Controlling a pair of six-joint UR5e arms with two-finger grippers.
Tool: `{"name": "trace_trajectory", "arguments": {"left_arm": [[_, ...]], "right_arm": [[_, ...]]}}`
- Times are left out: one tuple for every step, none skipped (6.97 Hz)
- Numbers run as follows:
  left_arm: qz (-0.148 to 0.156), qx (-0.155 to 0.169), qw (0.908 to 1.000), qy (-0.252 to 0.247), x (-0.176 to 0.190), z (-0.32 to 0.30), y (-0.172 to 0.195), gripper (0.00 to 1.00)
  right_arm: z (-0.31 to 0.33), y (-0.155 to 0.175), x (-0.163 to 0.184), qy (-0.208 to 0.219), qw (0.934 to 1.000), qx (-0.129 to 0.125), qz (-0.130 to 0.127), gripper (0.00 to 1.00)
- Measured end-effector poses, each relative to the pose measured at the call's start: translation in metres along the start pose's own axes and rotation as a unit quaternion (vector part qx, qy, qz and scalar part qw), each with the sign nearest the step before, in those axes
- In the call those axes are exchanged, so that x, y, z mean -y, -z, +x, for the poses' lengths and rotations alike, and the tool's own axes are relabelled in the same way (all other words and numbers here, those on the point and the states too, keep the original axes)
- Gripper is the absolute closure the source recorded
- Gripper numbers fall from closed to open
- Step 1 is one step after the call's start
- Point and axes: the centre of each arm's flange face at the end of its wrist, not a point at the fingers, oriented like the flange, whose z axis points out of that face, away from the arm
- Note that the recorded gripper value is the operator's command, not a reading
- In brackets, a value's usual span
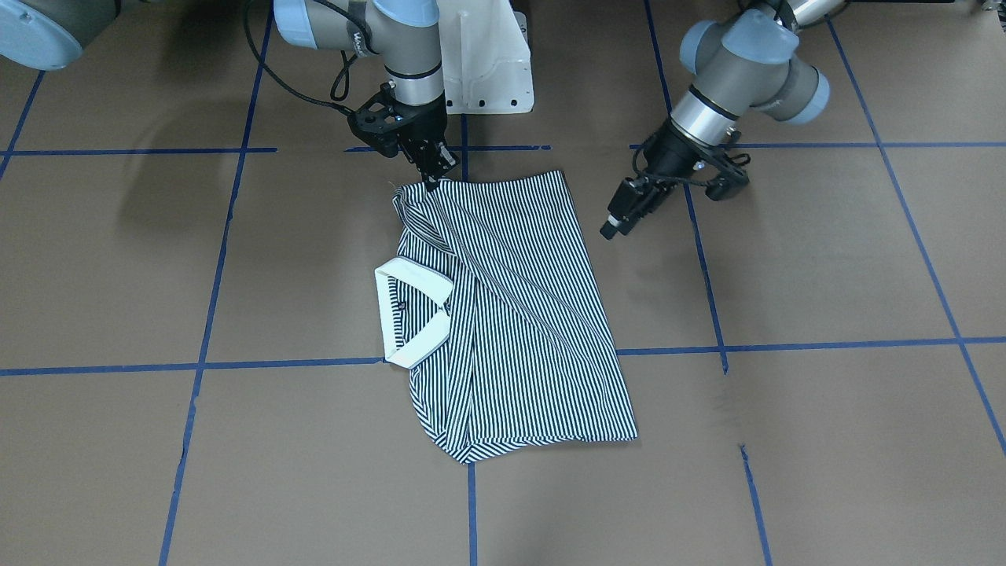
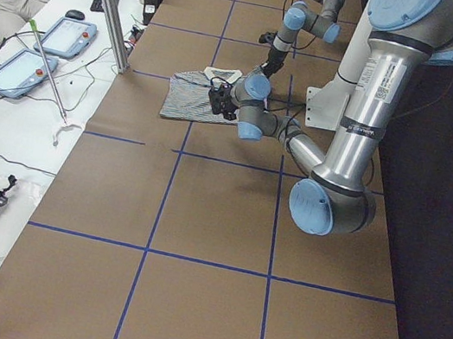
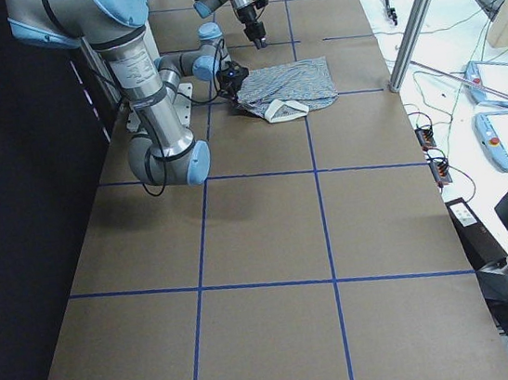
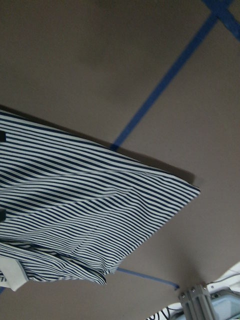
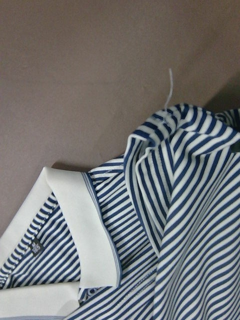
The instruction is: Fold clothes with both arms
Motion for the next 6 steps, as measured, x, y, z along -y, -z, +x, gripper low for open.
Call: {"name": "trace_trajectory", "arguments": {"left_arm": [[-0.012,0.025,0.9995,0.018,-0.035,-0.011,-0.008,0.4],[-0.018,0.052,0.998,0.031,-0.065,-0.018,-0.015,0.4],[-0.024,0.074,0.9961,0.04,-0.093,-0.025,-0.022,0.4],[-0.027,0.09,0.9947,0.043,-0.116,-0.031,-0.029,0.4],[-0.027,0.101,0.9937,0.042,-0.13,-0.031,-0.035,0.41],[-0.025,0.109,0.9929,0.041,-0.138,-0.028,-0.04,0.48]], "right_arm": [[0.001,0.0,-0.002,0.001,1.0,-0.001,-0.001,1.0],[0.001,0.0,-0.003,0.002,1.0,0.0,-0.002,1.0],[0.001,0.001,-0.004,0.002,1.0,0.0,-0.003,1.0],[0.001,0.002,-0.005,0.002,1.0,0.001,-0.004,1.0],[0.001,0.002,-0.005,0.003,1.0,0.001,-0.004,1.0],[0.001,0.002,-0.005,0.003,1.0,0.001,-0.004,1.0]]}}
